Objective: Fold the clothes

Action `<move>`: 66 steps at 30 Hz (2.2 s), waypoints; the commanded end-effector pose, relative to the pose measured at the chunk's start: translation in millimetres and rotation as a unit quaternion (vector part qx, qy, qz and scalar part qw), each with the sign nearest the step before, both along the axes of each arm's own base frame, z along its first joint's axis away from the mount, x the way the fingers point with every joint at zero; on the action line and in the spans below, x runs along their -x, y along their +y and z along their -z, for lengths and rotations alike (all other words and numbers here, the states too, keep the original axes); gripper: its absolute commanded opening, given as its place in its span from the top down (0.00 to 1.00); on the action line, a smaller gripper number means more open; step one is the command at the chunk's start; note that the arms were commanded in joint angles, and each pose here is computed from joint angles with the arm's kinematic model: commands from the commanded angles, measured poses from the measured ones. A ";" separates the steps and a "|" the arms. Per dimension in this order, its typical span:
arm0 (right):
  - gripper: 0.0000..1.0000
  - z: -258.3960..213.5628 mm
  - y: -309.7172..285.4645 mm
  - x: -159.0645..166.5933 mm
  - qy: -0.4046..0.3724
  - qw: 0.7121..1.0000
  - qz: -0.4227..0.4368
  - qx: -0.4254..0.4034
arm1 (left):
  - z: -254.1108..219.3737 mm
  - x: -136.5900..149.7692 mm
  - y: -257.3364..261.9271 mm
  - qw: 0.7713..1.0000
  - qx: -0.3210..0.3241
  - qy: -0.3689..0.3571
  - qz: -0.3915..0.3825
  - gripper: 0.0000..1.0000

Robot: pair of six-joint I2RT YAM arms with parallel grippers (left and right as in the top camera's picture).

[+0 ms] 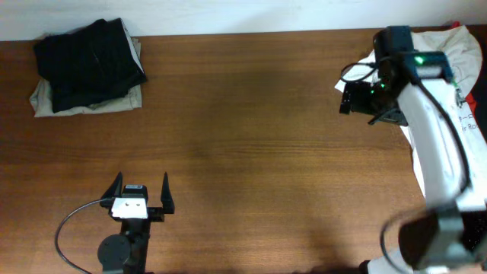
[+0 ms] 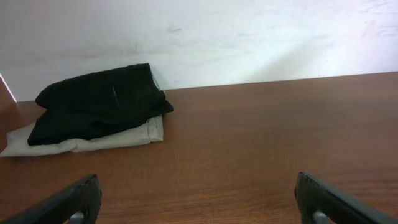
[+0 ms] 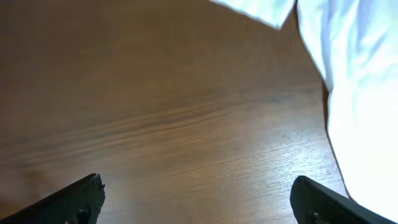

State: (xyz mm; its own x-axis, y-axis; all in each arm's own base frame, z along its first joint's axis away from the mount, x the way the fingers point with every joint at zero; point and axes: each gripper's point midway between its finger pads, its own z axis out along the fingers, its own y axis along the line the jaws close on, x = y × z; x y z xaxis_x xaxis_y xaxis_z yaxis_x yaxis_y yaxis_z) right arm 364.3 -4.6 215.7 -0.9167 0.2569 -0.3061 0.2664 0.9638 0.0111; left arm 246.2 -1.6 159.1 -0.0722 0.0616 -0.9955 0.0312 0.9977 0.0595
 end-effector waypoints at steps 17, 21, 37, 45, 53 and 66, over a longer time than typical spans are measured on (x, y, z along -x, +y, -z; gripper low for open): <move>0.01 -13.8 35.2 108.8 -0.434 0.895 -0.067 -0.073 | 0.7 0.3 -4.1 1.000 -0.009 -0.002 0.011 0.01; 0.01 24.6 37.1 113.2 -0.508 0.854 -0.076 -0.078 | 0.7 0.3 -4.1 1.000 -0.009 -0.002 0.011 0.01; 0.01 58.8 34.4 120.1 -0.557 0.812 -0.166 0.046 | 0.7 0.3 -4.1 1.000 -0.009 -0.002 0.011 0.01; 0.01 58.5 34.6 120.1 -0.558 0.812 -0.166 0.045 | 0.7 0.3 -4.1 1.000 -0.009 -0.002 0.011 0.01; 0.01 58.5 34.5 120.0 -0.558 0.812 -0.166 0.045 | 0.7 0.3 -4.1 1.000 -0.009 -0.002 0.011 0.01; 0.01 58.5 34.6 120.1 -0.558 0.812 -0.166 0.045 | 0.7 0.3 -4.1 1.000 -0.009 -0.002 0.011 0.01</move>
State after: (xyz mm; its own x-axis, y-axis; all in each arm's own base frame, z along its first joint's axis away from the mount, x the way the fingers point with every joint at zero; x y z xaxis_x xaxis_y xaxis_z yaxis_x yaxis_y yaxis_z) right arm 244.6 29.6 158.7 -0.0711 -0.0097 -0.9974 -0.1351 0.9908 0.0000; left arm 246.0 -2.4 160.4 -0.0658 0.0626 -0.9959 0.0355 0.9975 0.0604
